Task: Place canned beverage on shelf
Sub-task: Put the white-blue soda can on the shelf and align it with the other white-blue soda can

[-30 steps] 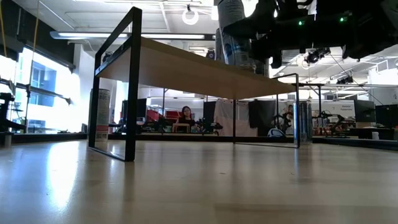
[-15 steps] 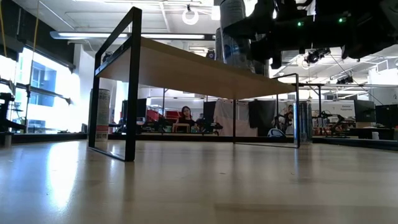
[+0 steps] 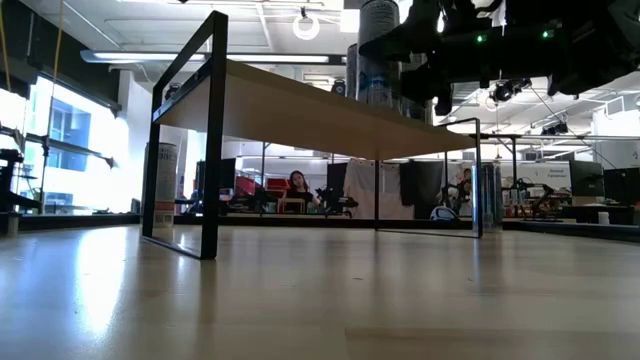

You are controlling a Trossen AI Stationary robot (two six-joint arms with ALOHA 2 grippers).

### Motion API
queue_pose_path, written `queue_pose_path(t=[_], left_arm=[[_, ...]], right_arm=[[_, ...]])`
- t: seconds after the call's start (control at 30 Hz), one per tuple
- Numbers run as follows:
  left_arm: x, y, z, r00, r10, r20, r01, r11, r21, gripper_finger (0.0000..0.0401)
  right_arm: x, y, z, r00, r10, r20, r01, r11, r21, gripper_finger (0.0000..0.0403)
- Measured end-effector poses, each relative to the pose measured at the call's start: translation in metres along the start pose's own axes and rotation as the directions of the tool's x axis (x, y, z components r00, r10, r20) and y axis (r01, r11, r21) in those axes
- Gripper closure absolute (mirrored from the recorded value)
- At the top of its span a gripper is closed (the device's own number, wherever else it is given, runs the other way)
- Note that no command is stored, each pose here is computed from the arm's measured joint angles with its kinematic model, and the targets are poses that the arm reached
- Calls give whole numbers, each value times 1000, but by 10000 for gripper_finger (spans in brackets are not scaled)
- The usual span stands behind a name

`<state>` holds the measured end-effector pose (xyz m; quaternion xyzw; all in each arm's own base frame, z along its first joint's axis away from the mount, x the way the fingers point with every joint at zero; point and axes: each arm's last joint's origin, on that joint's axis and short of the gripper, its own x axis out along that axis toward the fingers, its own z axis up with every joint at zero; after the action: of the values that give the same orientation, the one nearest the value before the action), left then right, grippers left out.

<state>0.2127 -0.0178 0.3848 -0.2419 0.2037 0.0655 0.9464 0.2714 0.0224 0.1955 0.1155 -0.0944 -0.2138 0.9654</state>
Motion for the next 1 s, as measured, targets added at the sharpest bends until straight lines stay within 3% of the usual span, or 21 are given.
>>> queue_pose_path(t=[0.17,0.6,1.0], left_arm=[[0,0,0,1000,0,0,0,1000,0,13],[0,0,0,1000,0,0,0,1000,0,13],[0,0,0,1000,0,0,0,1000,0,13]], right_arm=[[0,1,-1,999,46,-20,-46,999,-7,114],[0,1,-2,998,49,-28,-49,999,-15,110],[-2,0,-12,994,25,-104,-32,998,-57,36]])
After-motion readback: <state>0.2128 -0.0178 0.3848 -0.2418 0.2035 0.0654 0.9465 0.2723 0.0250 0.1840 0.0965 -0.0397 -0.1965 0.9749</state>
